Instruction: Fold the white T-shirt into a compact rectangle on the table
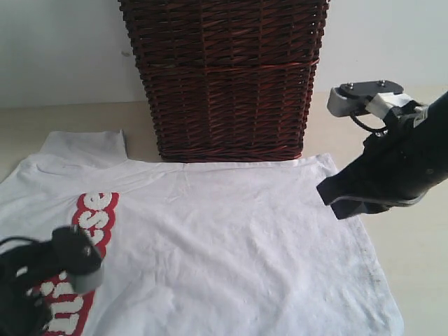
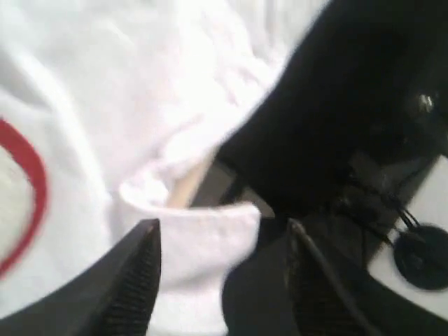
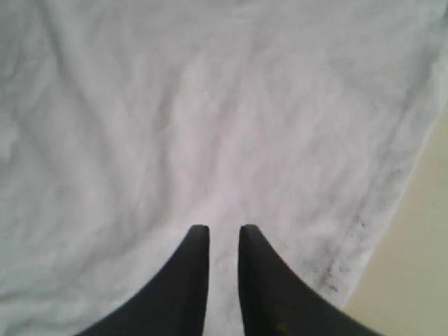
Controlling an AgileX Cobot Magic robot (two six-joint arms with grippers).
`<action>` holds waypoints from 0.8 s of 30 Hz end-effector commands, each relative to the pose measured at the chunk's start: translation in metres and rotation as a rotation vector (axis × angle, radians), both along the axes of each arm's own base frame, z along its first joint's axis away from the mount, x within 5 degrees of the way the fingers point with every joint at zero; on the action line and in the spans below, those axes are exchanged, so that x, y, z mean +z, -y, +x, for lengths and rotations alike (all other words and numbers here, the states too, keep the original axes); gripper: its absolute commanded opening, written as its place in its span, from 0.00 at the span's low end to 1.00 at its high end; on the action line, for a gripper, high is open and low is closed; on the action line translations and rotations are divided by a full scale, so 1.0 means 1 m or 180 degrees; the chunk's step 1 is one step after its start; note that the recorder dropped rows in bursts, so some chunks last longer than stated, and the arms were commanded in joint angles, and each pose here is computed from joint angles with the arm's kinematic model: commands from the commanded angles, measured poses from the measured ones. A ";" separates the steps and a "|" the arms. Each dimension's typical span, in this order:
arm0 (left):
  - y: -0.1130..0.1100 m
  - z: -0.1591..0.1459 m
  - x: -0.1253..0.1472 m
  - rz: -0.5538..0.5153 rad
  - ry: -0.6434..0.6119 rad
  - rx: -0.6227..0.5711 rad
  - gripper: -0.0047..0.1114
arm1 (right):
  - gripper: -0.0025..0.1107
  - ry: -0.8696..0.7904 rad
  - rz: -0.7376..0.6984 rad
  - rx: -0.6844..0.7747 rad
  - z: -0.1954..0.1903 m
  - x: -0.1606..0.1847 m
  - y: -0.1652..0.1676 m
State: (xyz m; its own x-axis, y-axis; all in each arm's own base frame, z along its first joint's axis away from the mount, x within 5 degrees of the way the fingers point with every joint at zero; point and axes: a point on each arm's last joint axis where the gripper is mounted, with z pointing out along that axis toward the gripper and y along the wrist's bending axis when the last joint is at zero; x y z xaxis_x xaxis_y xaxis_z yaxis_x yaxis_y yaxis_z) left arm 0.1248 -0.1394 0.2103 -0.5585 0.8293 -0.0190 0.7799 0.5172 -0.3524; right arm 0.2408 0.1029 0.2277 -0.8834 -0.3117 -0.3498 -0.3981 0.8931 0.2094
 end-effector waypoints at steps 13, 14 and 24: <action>0.091 -0.004 -0.041 -0.0951 0.1364 -0.0823 0.54 | 0.44 -0.0740 -0.0773 -0.0576 -0.022 -0.057 0.025; 0.093 -0.003 -0.040 -0.0977 0.1413 -0.0750 0.54 | 0.44 -0.0821 -0.0808 -0.0623 -0.027 -0.063 0.027; 0.091 -0.004 -0.021 -0.1198 0.1530 -0.0473 0.54 | 0.44 -0.1339 -0.0014 -0.0910 -0.072 -0.099 0.017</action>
